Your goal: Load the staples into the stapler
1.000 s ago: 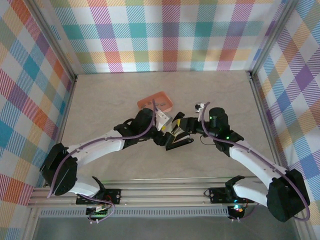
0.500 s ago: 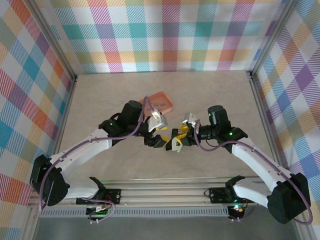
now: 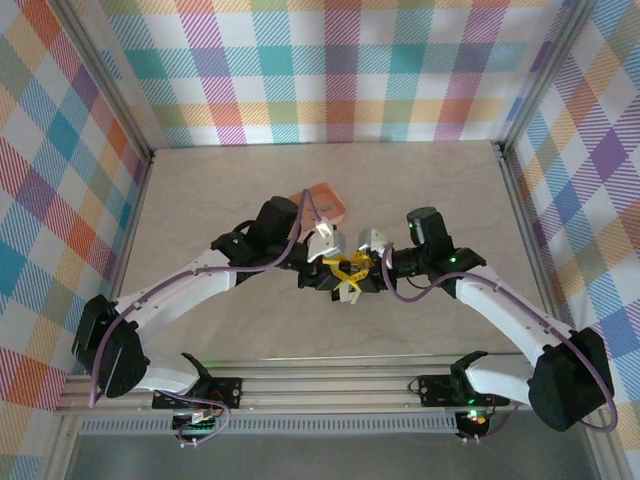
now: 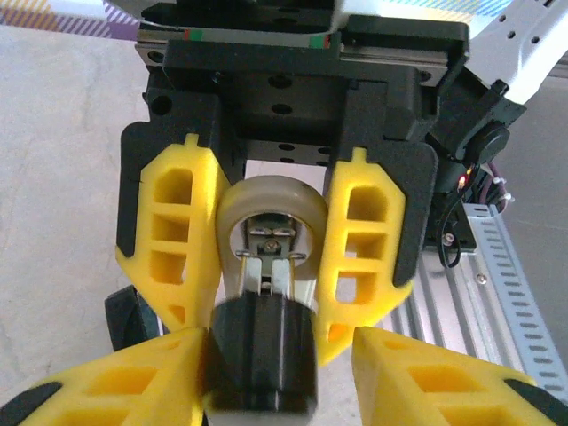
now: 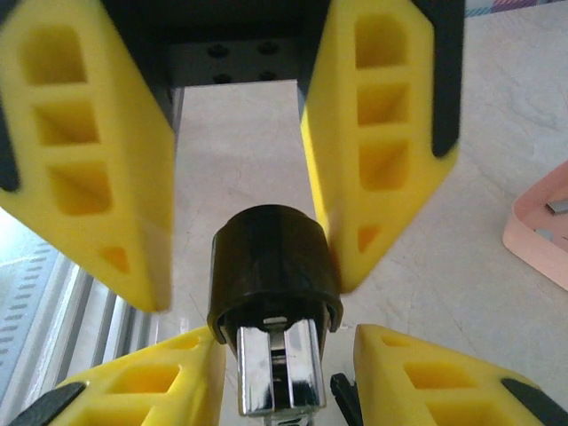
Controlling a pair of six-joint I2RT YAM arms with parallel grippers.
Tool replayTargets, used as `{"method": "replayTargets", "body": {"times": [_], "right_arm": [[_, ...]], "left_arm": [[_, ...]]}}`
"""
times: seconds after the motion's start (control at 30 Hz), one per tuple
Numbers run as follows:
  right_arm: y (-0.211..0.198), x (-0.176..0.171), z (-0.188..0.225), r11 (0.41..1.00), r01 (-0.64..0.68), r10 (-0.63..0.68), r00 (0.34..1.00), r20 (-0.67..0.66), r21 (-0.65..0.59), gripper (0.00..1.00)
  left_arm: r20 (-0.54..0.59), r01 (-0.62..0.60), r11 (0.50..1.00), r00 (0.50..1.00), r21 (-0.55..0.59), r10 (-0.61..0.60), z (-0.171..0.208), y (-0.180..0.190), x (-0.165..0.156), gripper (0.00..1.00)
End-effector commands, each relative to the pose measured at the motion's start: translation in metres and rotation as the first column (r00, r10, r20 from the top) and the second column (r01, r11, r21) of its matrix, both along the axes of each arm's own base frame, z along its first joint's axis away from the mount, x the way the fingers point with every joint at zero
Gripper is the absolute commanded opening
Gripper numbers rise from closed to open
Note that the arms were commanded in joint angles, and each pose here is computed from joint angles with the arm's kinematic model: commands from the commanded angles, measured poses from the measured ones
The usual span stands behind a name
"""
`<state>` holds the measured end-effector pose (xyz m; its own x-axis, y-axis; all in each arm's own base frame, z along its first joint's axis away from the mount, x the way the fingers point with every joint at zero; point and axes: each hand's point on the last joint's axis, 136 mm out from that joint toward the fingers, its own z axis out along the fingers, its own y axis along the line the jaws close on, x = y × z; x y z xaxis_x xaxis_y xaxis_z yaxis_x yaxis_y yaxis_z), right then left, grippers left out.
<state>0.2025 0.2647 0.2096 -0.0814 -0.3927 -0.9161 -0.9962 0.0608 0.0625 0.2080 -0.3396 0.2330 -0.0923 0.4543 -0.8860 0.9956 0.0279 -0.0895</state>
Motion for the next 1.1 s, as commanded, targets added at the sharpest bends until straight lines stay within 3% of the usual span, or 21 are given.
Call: {"method": "replayTargets", "body": {"times": [0.0, 0.07, 0.13, 0.27, 0.33, 0.57, 0.73, 0.83, 0.9, 1.07], "right_arm": [[0.01, -0.003, 0.033, 0.993, -0.087, 0.079, 0.992, 0.097, 0.082, 0.0], [0.011, -0.004, 0.033, 0.992, -0.094, 0.086, 0.992, 0.097, 0.084, 0.0], [0.011, -0.004, 0.034, 0.992, -0.096, 0.087, 0.991, 0.101, 0.086, 0.0], [0.009, -0.003, 0.031, 0.995, -0.068, 0.062, 0.995, 0.084, 0.077, 0.0], [0.006, -0.001, 0.027, 0.997, -0.033, 0.029, 0.998, 0.06, 0.069, 0.07], [-0.005, -0.005, 0.011, 0.99, 0.108, -0.102, 0.993, -0.065, 0.091, 0.45], [-0.014, -0.008, 0.01, 0.971, 0.22, -0.2, 0.961, -0.19, 0.093, 0.54], [-0.021, 0.001, 0.003, 0.93, 0.365, -0.331, 0.879, -0.344, 0.039, 0.65], [-0.025, 0.01, -0.005, 0.883, 0.469, -0.426, 0.766, -0.482, -0.035, 0.68], [-0.014, 0.01, -0.02, 0.859, 0.479, -0.446, 0.53, -0.721, -0.179, 0.65]], "left_arm": [[0.016, 0.041, 0.998, 0.999, -0.049, -0.041, 0.017, -0.009, -0.003, 0.46], [0.013, 0.029, 0.999, 1.0, -0.042, -0.028, 0.015, -0.009, 0.0, 0.5], [0.009, 0.023, 0.999, 1.0, -0.031, -0.022, 0.012, -0.009, 0.001, 0.47], [0.0, -0.001, 1.0, 1.0, 0.023, 0.001, 0.002, -0.002, 0.005, 0.25], [-0.005, -0.023, 0.999, 1.0, 0.039, 0.023, 0.002, 0.002, 0.01, 0.15], [0.042, -0.082, 0.993, 0.996, 0.085, 0.079, 0.003, 0.021, 0.021, 0.0], [0.079, -0.102, 0.987, 0.993, 0.121, 0.092, -0.002, 0.028, 0.025, 0.0], [0.103, -0.12, 0.982, 0.989, 0.143, 0.106, -0.003, 0.031, 0.03, 0.0], [0.119, -0.124, 0.98, 0.987, 0.157, 0.106, -0.003, 0.032, 0.032, 0.0], [0.141, -0.133, 0.978, 0.984, 0.161, 0.11, -0.001, 0.033, 0.034, 0.0]]}}
